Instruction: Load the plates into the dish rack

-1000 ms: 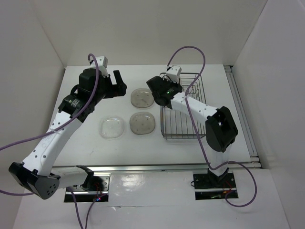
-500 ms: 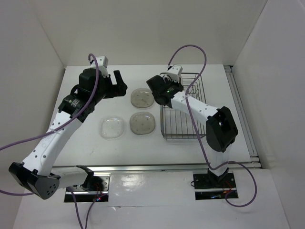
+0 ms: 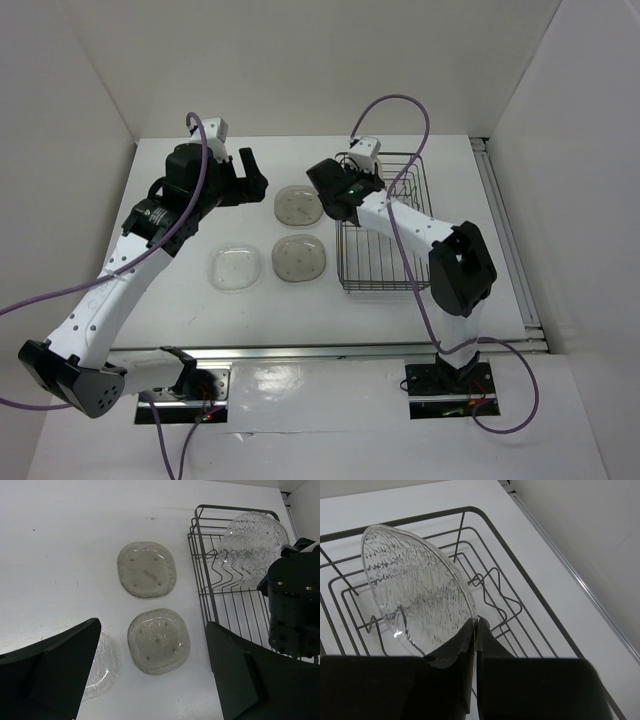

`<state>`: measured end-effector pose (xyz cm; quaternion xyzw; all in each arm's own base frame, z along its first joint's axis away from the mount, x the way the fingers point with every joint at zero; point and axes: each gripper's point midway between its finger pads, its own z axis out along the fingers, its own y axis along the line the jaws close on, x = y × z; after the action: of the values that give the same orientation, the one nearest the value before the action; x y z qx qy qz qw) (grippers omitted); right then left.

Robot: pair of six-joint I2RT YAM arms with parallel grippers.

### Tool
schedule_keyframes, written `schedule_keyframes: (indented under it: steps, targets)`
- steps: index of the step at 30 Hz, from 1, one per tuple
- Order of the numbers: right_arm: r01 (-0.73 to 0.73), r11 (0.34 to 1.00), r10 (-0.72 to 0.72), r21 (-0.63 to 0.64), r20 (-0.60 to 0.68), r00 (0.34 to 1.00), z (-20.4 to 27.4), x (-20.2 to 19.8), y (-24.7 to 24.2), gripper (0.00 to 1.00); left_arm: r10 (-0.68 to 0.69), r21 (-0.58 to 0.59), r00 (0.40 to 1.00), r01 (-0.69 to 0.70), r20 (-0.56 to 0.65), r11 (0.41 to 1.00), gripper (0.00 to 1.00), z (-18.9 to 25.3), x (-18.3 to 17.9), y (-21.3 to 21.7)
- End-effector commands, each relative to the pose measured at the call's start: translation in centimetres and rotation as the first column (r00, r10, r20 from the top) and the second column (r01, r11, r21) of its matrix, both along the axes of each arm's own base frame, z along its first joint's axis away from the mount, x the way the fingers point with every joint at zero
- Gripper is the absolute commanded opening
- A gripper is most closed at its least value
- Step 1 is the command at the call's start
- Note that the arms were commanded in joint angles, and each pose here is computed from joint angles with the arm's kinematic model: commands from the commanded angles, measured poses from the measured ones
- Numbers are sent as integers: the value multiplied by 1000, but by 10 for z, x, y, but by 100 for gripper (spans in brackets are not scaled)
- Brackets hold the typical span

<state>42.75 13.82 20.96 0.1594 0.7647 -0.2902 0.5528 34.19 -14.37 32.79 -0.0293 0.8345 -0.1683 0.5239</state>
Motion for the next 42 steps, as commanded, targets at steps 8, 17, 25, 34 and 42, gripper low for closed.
schedule_keyframes:
  steps: [8,17,25,34,42]
  targets:
    - [3,999,-4,38,26,1000,-10,18,13,0,-4,-27,998,6,70,1000,100,22,-1,1]
    - [-10,999,9,45,15,1000,-19,21,23,32,-4,-27,998,6,70,1000,100,22,-1,1]
    - [-29,998,29,56,-8,1000,-32,26,30,42,13,-14,998,-13,56,1000,100,16,5,2]
    - [-95,986,95,136,7,995,-26,43,36,74,17,-9,1000,-16,26,1000,100,2,9,0]
    - [-311,903,262,296,195,945,73,5,37,95,-49,10,995,50,-82,999,100,-51,37,-22]
